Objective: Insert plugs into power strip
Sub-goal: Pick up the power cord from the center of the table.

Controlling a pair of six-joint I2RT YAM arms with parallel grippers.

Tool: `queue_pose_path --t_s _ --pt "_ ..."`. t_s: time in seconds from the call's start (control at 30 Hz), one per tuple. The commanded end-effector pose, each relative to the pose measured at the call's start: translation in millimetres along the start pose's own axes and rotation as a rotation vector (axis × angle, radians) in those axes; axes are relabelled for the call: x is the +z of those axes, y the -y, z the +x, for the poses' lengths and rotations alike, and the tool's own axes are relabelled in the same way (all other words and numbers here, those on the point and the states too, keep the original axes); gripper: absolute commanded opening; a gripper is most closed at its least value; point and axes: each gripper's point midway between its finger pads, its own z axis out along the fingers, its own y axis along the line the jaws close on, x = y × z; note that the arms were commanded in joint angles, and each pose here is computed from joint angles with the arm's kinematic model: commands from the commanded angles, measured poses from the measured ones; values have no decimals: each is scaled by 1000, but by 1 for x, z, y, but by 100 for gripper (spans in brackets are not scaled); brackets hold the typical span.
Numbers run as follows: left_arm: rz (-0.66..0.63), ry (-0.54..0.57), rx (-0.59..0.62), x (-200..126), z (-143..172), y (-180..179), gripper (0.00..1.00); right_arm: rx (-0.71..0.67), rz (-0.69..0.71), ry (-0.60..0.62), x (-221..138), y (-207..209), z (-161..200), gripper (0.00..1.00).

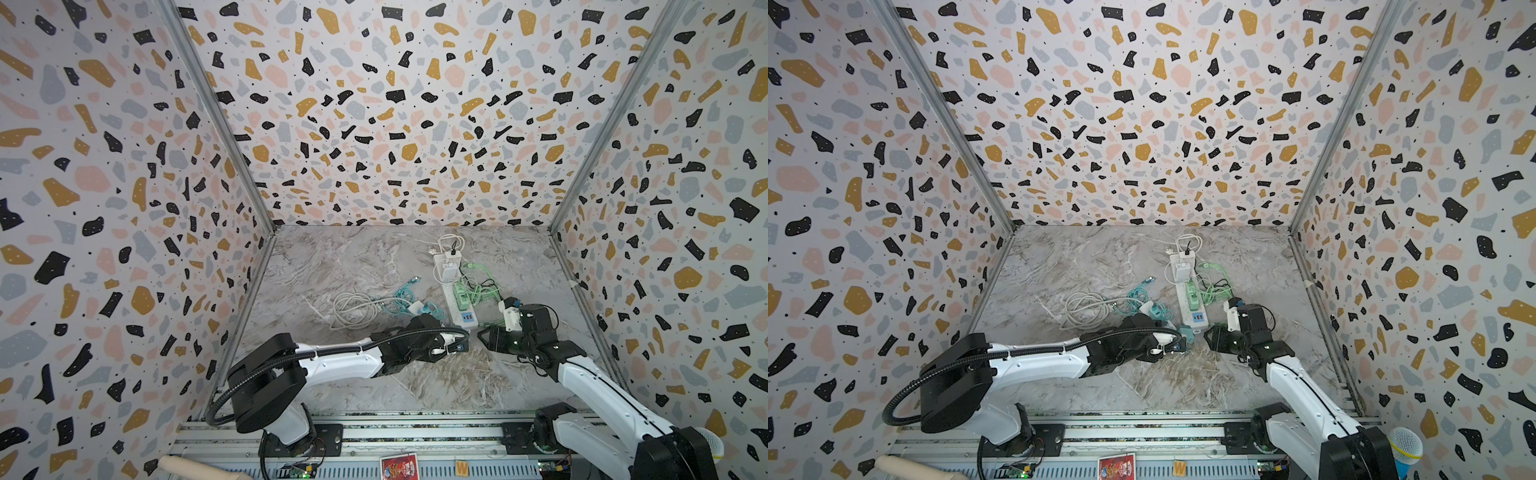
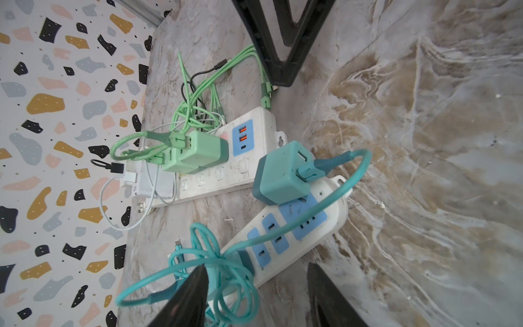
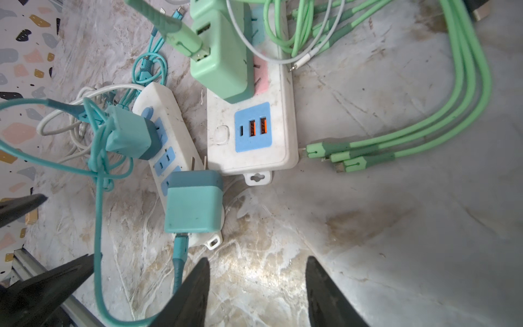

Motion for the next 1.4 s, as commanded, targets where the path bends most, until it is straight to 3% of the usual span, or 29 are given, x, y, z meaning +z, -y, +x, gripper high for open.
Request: queue_pose_path --t_s 0.0,0.37,0.6,0.8,0.97,1.37 --pt "-50 47 36 7 -19 -16 57 -36 -45 41 -9 -14 -16 55" --pt "14 -8 128 36 -10 0 52 -36 -44 74 -19 -13 -23 55" --pt "37 -14 126 51 -15 -7 27 -31 -75 51 -17 -14 -13 55" --pt "56 -21 120 55 -17 -15 13 -56 -82 30 -10 -16 -6 55" --pt "61 40 58 45 -25 -32 6 -142 -96 46 -9 -31 -4 55" --pt "62 168 -92 23 -31 -64 1 -252 -92 158 -18 -46 -5 56"
